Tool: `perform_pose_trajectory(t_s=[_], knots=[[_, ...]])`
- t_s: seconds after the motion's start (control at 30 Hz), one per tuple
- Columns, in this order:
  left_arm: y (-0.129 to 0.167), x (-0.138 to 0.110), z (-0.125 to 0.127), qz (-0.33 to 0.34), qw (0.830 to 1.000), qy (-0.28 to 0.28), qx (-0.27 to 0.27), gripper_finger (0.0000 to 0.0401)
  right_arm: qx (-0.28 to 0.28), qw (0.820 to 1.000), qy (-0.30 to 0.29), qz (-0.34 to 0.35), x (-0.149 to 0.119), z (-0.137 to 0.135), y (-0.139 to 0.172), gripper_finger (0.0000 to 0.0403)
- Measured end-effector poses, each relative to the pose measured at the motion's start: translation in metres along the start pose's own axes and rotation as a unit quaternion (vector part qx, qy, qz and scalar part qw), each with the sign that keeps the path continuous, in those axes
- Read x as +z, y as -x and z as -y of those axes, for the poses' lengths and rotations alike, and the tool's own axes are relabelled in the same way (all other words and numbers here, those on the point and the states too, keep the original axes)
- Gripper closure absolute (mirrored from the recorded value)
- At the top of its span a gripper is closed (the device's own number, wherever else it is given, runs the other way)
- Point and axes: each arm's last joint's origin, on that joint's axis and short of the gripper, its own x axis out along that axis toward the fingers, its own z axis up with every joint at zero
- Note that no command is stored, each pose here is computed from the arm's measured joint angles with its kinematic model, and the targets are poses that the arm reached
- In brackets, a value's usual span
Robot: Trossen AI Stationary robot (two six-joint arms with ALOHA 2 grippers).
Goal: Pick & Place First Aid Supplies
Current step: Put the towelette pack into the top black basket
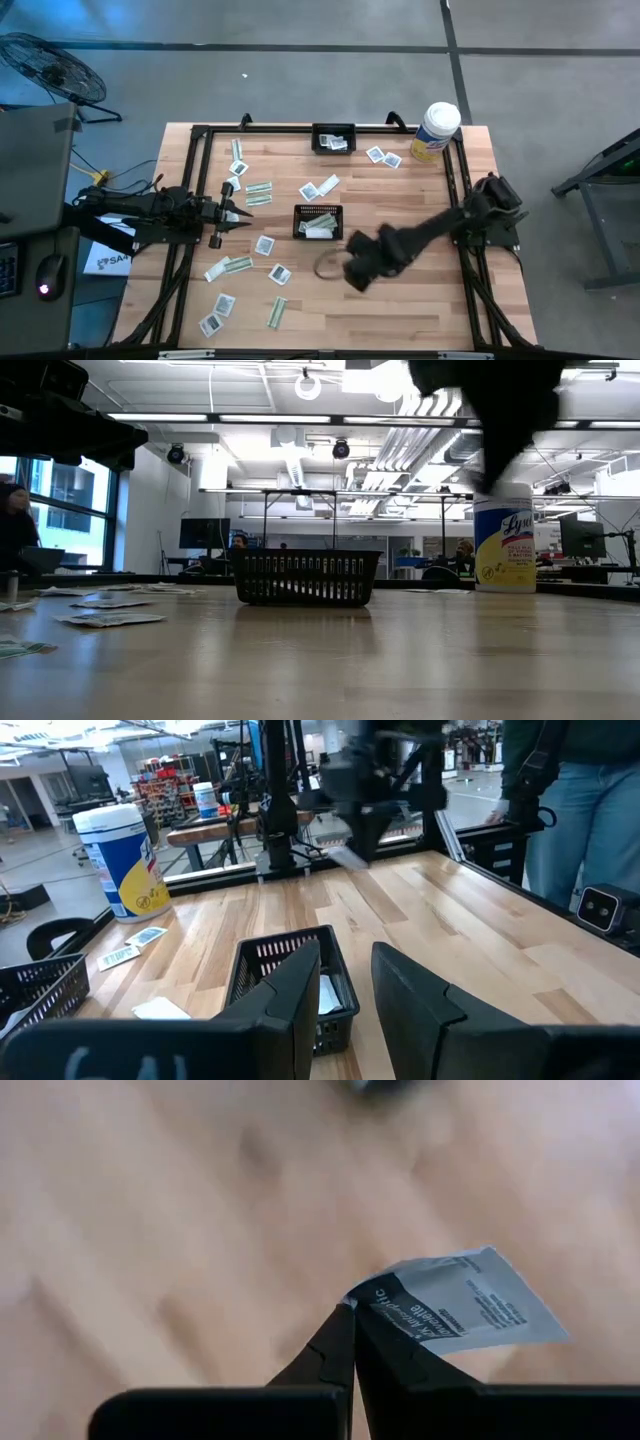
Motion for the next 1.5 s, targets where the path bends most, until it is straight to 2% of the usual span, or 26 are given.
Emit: perform_pose_trajectory(t_s=[0.17, 0.3, 0.4, 0.5, 0.67, 0.77, 0.87, 1.17, 1.37, 1.5], knots=[[0.0, 0.0, 0.0, 0.0, 1.0, 0.0, 0.0, 0.0309, 0.007, 0.998, 0.021, 0.066, 0.059, 0.023, 0.001, 0.0403], [0.0, 0.0, 0.0, 0.0, 1.0, 0.0, 0.0, 0.0309, 0.012, 0.992, 0.001, 0.123, 0.114, 0.057, 0.0, 0.0403], [0.0, 0.0, 0.0, 0.0, 1.0, 0.0, 0.0, 0.0309, 0.023, 0.985, -0.019, 0.168, 0.156, 0.092, 0.0, 0.0403], [0.0, 0.0, 0.0, 0.0, 1.0, 0.0, 0.0, 0.0309, 0.024, 0.978, -0.055, 0.201, 0.191, 0.139, -0.002, 0.0403], [0.0, 0.0, 0.0, 0.0, 1.0, 0.0, 0.0, 0.0309, 0.027, 0.964, -0.108, 0.242, 0.23, 0.219, -0.014, 0.0403], [0.0, 0.0, 0.0, 0.0, 1.0, 0.0, 0.0, 0.0309, 0.038, 0.96, -0.133, 0.243, 0.241, 0.251, -0.027, 0.0403], [0.0, 0.0, 0.0, 0.0, 1.0, 0.0, 0.0, 0.0309, 0.059, 0.962, -0.151, 0.221, 0.246, 0.265, -0.047, 0.0403], [0.0, 0.0, 0.0, 0.0, 1.0, 0.0, 0.0, 0.0309, 0.068, 0.971, -0.181, 0.142, 0.245, 0.279, -0.107, 0.0403], [0.0, 0.0, 0.0, 0.0, 1.0, 0.0, 0.0, 0.0309, 0.064, 0.972, -0.187, 0.13, 0.245, 0.283, -0.121, 0.04], [0.0, 0.0, 0.0, 0.0, 1.0, 0.0, 0.0, 0.0309, 0.066, 0.97, -0.195, 0.132, 0.246, 0.285, -0.121, 0.0375]])
